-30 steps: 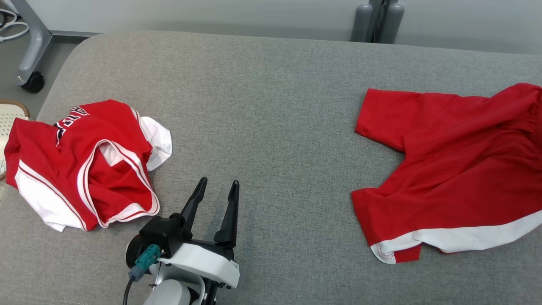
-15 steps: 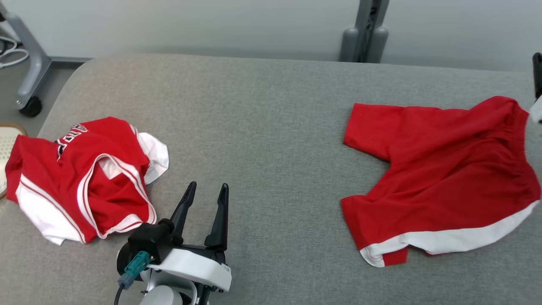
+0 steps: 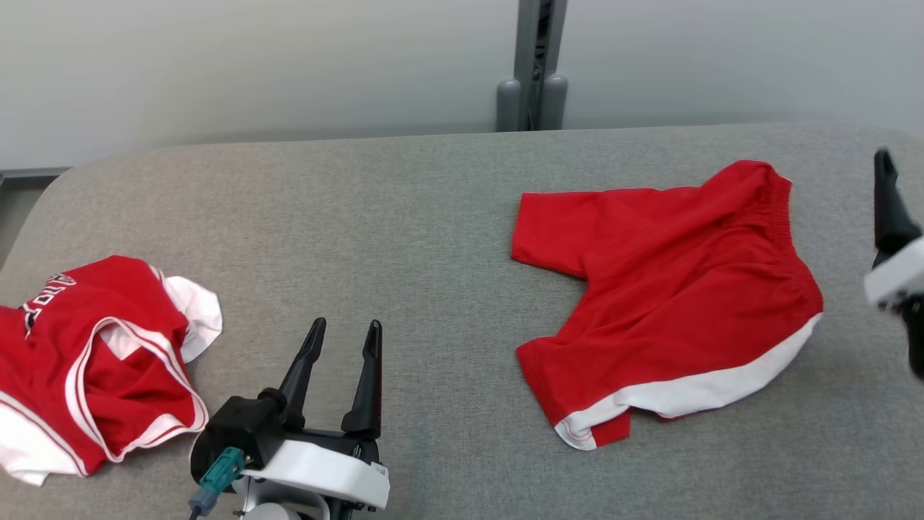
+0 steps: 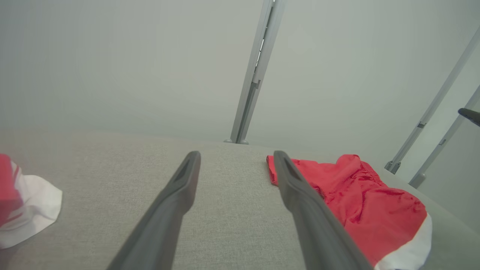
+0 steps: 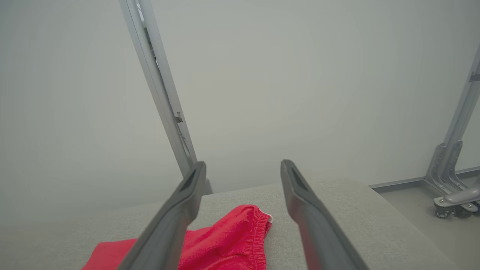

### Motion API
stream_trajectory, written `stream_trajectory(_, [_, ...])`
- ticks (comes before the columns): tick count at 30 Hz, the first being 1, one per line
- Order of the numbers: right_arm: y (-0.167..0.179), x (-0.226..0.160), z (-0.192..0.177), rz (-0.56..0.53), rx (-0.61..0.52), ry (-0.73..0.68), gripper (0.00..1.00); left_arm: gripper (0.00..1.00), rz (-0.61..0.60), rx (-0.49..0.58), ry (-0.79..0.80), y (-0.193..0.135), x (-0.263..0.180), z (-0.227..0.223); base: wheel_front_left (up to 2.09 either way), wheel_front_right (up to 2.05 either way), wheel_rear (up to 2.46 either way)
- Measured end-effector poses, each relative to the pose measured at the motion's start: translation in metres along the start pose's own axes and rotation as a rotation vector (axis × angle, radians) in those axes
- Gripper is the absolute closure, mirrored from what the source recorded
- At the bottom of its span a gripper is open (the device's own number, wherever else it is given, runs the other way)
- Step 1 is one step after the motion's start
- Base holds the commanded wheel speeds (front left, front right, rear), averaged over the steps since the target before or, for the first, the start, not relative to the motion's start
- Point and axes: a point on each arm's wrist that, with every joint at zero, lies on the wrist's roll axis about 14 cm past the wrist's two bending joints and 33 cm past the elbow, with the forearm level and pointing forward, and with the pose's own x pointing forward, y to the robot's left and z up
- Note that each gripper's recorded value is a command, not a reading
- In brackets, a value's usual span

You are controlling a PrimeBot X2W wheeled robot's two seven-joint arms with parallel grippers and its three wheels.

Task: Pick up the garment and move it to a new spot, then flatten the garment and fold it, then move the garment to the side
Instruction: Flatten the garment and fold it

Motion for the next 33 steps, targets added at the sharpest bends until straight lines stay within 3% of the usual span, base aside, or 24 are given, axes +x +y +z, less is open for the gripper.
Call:
stream_trajectory(10, [-0.016, -0.081, -0.054, -0.133, 0.017, 0.011, 0.00, 0.00, -0.073, -0.014, 0.047, -0.025, 0.000, -0.016, 0.00, 0.00, 0.00])
stream_trajectory(21, [-0.012, -0.087, -0.048, -0.162, -0.020, -0.035, 0.00, 0.00, -0.121, -0.046, 0.110, -0.039, 0.000, -0.036, 0.00, 0.00, 0.00])
stream_trajectory(33, [-0.016, -0.088, -0.067, -0.192, -0.021, 0.012, 0.00, 0.00, -0.401, -0.263, 0.487, -0.119, -0.027, -0.124, 0.00, 0.00, 0.00])
